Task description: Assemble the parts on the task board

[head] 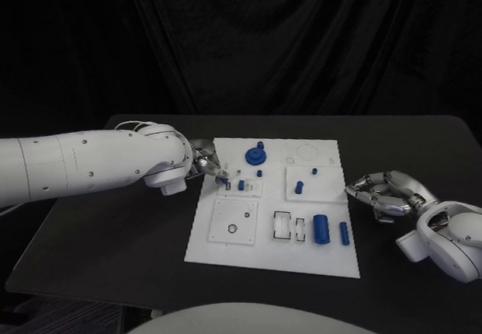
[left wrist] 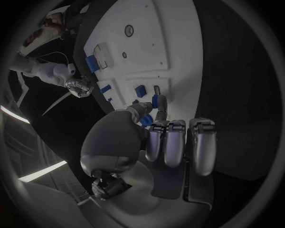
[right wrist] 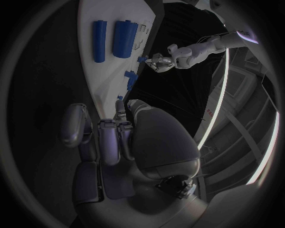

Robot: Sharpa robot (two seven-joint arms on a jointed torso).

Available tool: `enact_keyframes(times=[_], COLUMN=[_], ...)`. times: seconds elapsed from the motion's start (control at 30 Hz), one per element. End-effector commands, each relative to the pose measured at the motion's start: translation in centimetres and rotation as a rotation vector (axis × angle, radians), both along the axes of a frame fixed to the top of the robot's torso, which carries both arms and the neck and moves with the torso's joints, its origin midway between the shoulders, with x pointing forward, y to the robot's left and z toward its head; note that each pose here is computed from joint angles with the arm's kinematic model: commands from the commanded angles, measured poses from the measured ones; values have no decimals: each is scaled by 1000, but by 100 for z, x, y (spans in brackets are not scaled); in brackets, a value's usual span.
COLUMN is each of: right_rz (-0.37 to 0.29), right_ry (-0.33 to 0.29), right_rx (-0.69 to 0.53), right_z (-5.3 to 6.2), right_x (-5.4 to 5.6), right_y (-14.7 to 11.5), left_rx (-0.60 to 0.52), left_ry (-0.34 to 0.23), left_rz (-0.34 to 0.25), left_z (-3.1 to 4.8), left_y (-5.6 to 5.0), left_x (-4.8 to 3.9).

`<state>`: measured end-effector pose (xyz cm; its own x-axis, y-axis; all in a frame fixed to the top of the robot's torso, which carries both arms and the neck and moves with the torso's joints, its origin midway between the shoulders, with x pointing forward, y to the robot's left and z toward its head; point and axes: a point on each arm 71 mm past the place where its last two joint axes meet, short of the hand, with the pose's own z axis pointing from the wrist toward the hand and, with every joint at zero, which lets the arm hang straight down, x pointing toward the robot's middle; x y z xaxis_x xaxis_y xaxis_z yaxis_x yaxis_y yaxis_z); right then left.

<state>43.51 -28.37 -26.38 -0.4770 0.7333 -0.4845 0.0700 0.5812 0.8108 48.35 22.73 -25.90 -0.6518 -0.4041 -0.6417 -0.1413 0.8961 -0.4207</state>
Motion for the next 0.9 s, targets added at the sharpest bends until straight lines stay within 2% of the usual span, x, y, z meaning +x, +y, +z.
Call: enact_keyframes(times=[0.03,0.33,0.9], right_rz=[5,-7,-7], right_ry=[-3,-34,-39], right_rx=[0,5,6], right_z=[-2,21,25], right_x=[-11,-6,-6], right_y=[10,-22,-24], left_rx=[-6,-10,-14], left_ry=[13,16,27], left_rz=[-27,-31,-45], left_z=[-32,-69,-119], left_y=[-43,-50,-55], left_x=[-19,-26,-16])
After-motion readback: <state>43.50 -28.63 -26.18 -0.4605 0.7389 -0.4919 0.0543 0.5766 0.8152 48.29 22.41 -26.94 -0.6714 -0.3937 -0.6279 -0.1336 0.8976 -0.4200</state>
